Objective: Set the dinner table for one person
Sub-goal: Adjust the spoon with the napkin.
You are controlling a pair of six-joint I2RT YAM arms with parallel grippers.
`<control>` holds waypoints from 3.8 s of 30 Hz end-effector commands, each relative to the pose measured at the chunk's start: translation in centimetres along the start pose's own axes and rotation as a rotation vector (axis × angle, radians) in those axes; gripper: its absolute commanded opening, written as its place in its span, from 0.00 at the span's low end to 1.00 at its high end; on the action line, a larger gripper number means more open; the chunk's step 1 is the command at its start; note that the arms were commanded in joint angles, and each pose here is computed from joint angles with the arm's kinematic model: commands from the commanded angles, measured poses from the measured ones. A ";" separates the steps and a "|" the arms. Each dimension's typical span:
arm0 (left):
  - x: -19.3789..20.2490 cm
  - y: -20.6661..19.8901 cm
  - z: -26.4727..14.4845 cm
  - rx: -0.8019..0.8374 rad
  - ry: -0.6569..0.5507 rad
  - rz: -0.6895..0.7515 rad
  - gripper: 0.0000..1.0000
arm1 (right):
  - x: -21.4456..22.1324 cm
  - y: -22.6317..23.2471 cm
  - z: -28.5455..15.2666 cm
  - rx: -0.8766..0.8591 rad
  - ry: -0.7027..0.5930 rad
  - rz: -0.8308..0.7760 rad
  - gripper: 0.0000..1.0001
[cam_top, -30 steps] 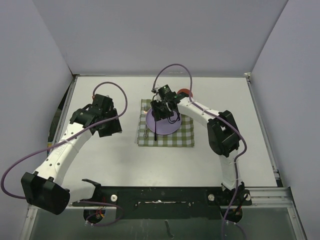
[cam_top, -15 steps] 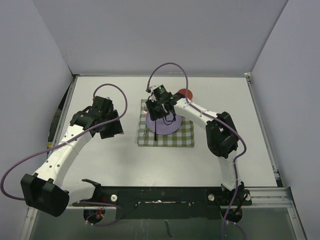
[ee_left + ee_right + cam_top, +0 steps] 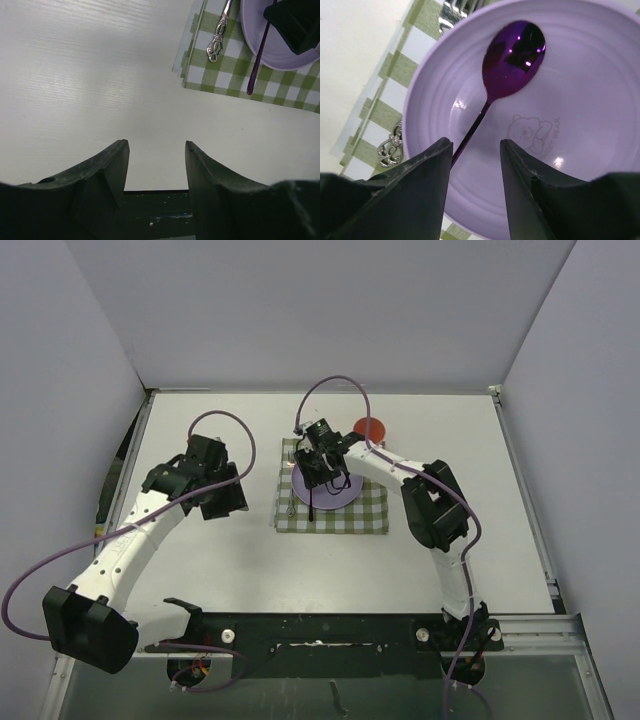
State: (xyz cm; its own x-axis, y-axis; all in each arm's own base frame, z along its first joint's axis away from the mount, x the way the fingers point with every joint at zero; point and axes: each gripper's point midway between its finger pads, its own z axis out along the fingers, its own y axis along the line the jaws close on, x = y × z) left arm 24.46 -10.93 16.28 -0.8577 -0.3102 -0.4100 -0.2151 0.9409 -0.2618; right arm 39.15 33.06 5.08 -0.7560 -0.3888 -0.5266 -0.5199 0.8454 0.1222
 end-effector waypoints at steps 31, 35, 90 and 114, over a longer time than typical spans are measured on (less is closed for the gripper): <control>-0.5 -0.7 -0.1 0.061 -0.052 -0.031 0.48 | -0.4 0.6 1.9 -0.029 -0.021 -0.017 0.32; -0.4 -0.8 0.2 0.062 -0.050 -0.035 0.48 | -0.5 0.6 1.7 -0.033 -0.023 -0.029 0.02; -0.4 -6.4 1.8 0.264 0.002 -0.031 0.48 | 7.1 -8.8 -13.9 0.081 0.080 0.167 0.00; 3.0 -4.6 -0.6 0.210 -0.020 -0.042 0.48 | 9.9 -15.8 -14.5 0.327 -0.073 0.301 0.00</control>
State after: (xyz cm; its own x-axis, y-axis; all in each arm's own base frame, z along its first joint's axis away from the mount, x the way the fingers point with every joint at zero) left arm 22.99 -16.03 15.36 -0.8641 -0.3219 -0.3868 -0.1408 0.8926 -0.4283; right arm 35.74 8.61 12.88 -0.7910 -0.1533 -0.5923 -0.1455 0.9875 -0.0614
